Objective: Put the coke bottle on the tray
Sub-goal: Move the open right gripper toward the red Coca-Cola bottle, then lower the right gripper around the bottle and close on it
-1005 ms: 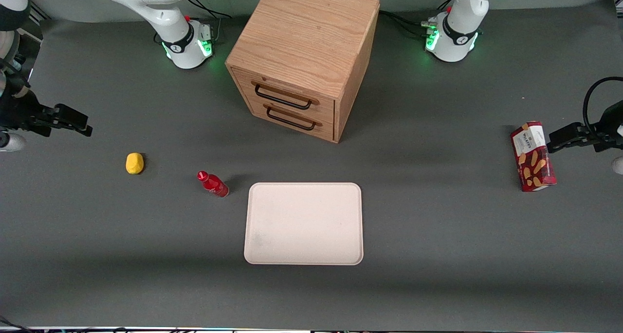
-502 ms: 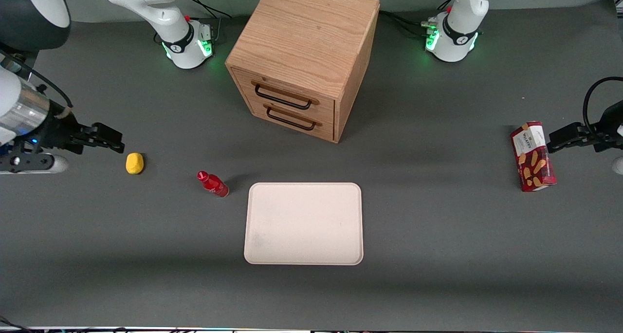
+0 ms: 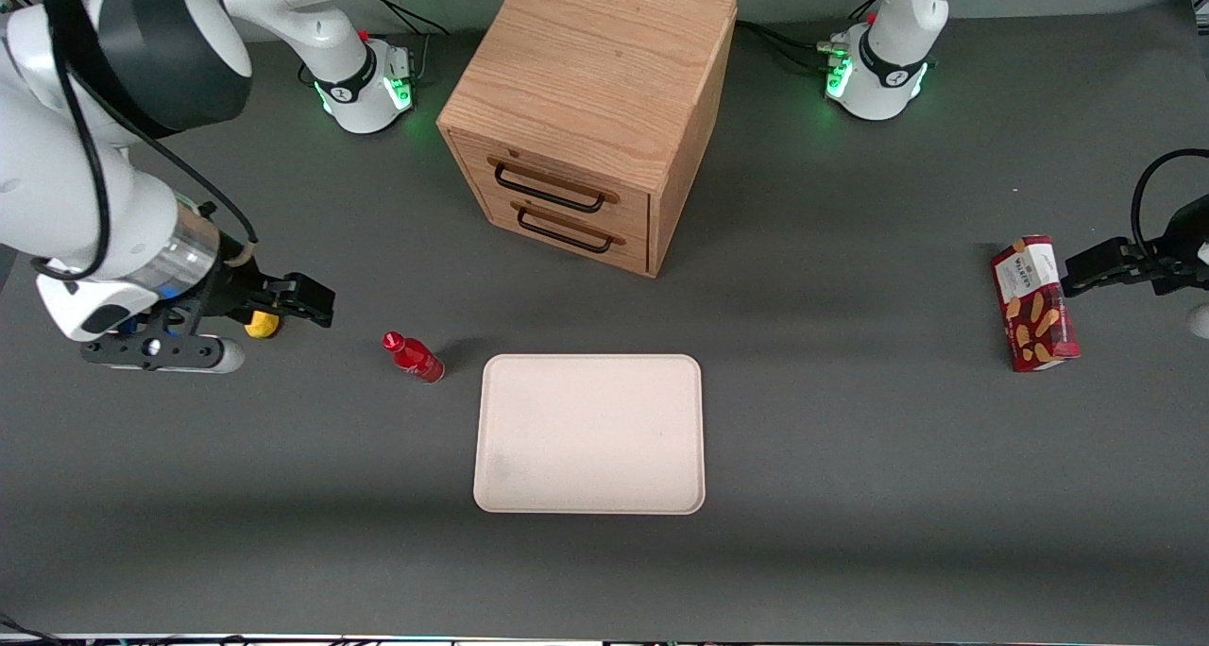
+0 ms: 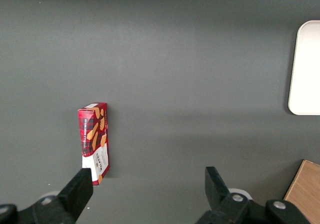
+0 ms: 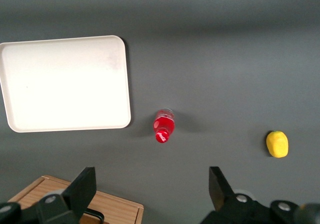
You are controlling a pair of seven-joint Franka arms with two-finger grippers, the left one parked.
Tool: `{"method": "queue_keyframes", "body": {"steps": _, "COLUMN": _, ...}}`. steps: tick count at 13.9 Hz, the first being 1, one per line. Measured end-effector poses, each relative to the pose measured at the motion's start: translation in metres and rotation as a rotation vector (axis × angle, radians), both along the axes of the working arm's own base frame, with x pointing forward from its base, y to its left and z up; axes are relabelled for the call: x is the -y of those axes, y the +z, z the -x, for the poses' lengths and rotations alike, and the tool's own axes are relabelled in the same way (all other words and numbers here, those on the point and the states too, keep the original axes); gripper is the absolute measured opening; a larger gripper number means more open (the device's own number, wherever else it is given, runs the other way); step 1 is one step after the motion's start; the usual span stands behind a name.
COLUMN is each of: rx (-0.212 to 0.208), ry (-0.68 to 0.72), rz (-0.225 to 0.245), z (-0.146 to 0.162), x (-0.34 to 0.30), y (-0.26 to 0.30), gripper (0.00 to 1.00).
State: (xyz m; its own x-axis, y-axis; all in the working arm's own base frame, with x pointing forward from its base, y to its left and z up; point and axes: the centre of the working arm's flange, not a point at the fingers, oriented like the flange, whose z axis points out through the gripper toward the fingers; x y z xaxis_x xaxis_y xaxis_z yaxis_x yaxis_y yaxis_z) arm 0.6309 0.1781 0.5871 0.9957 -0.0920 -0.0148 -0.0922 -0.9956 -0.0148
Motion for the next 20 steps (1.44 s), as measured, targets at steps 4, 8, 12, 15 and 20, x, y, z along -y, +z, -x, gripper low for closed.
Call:
{"method": "queue_keyframes", "body": {"steps": 4, "rx": -0.008, "ry": -0.002, "rz": 0.002, "z": -0.004, "x": -0.004, "y": -0.007, "gripper": 1.00}}
{"method": "queue_keyframes", "body": {"steps": 8, "rx": -0.023, "ry": 0.006, "rz": 0.006, "z": -0.005, "x": -0.010, "y": -0.030, "gripper": 1.00}}
{"method": "queue_keyframes", "body": {"steps": 12, "rx": -0.004, "ry": 0.017, "rz": 0.002, "z": -0.005, "x": -0.019, "y": -0.077, "gripper": 1.00}}
{"method": "queue_keyframes", "body": {"steps": 15, "rx": 0.025, "ry": 0.017, "rz": -0.004, "z": 0.005, "x": -0.018, "y": -0.118, "gripper": 1.00}}
{"method": "queue_keyframes", "body": {"steps": 20, "rx": 0.074, "ry": 0.016, "rz": -0.016, "z": 0.029, "x": -0.011, "y": -0.184, "gripper": 1.00}}
